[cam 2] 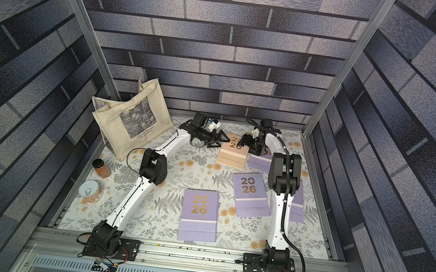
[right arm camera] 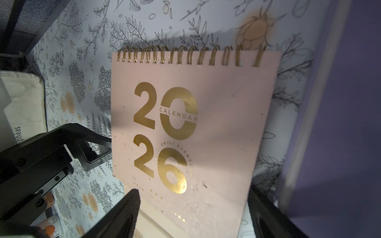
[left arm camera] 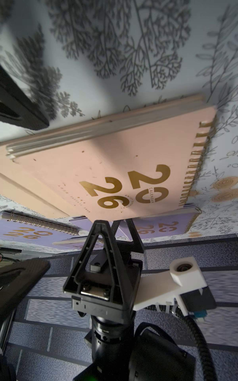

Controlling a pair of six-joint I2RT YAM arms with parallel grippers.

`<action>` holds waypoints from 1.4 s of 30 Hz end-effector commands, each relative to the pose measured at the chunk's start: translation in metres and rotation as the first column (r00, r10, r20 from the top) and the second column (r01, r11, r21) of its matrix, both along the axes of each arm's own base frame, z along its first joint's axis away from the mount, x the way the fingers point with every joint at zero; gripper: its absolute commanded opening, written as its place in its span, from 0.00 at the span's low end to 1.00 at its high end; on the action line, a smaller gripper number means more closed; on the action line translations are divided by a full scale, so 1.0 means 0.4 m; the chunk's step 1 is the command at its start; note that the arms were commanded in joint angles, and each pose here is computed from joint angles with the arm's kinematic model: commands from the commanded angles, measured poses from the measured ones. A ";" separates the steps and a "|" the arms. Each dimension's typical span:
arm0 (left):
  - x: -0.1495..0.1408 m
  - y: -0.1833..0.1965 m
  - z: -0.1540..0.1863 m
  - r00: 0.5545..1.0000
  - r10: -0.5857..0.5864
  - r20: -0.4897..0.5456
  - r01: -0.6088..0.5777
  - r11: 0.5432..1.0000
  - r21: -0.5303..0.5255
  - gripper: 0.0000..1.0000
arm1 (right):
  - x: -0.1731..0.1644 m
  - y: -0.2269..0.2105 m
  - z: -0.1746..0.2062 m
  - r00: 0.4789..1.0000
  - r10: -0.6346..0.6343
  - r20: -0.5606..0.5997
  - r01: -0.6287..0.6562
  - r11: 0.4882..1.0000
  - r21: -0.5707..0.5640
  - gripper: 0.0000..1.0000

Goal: Stack the calendars
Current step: Pick up the calendar at the center of the board.

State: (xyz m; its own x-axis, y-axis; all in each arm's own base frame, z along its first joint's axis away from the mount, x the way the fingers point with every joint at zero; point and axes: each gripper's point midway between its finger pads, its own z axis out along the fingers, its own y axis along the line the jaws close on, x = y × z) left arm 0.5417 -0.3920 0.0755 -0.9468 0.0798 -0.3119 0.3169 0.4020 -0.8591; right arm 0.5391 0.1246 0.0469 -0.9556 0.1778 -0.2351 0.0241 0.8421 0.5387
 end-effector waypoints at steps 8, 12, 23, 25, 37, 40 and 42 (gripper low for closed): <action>-0.023 -0.048 -0.045 0.996 -0.025 -0.081 0.020 0.998 -0.056 1.00 | -0.022 0.040 -0.060 0.998 0.038 -0.057 -0.031 0.991 0.127 0.84; -0.021 -0.044 -0.035 0.997 -0.026 -0.079 0.021 0.998 -0.061 1.00 | -0.029 0.056 -0.057 0.997 0.066 -0.037 -0.057 0.978 0.200 0.82; -0.024 -0.023 -0.039 0.995 -0.029 -0.098 0.024 0.998 -0.050 1.00 | -0.032 0.092 0.023 0.992 0.113 0.065 -0.129 0.918 0.375 0.71; -0.025 -0.020 -0.043 0.994 -0.030 -0.100 0.026 0.999 -0.045 1.00 | -0.035 0.091 0.032 0.990 0.118 0.073 -0.137 0.915 0.378 0.69; -0.033 -0.003 -0.061 0.992 -0.039 -0.122 0.035 0.999 -0.034 1.00 | -0.065 0.104 0.101 0.981 0.144 0.133 -0.187 0.891 0.414 0.61; -0.034 -0.004 -0.060 0.991 -0.042 -0.124 0.037 0.999 -0.035 1.00 | -0.069 0.102 0.085 0.984 0.140 0.109 -0.173 0.894 0.413 0.59; -0.035 -0.002 -0.055 0.991 -0.046 -0.126 0.041 0.998 -0.041 1.00 | -0.074 0.101 0.070 0.986 0.139 0.089 -0.164 0.897 0.411 0.58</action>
State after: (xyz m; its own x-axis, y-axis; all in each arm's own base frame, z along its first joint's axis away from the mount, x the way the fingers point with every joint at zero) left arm 0.5514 -0.3774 0.0756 -0.9659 0.0438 -0.2551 0.2529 0.3683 -0.8946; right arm 0.5251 0.1315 0.0473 -0.9547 0.1979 -0.2223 -0.0527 0.6227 0.7807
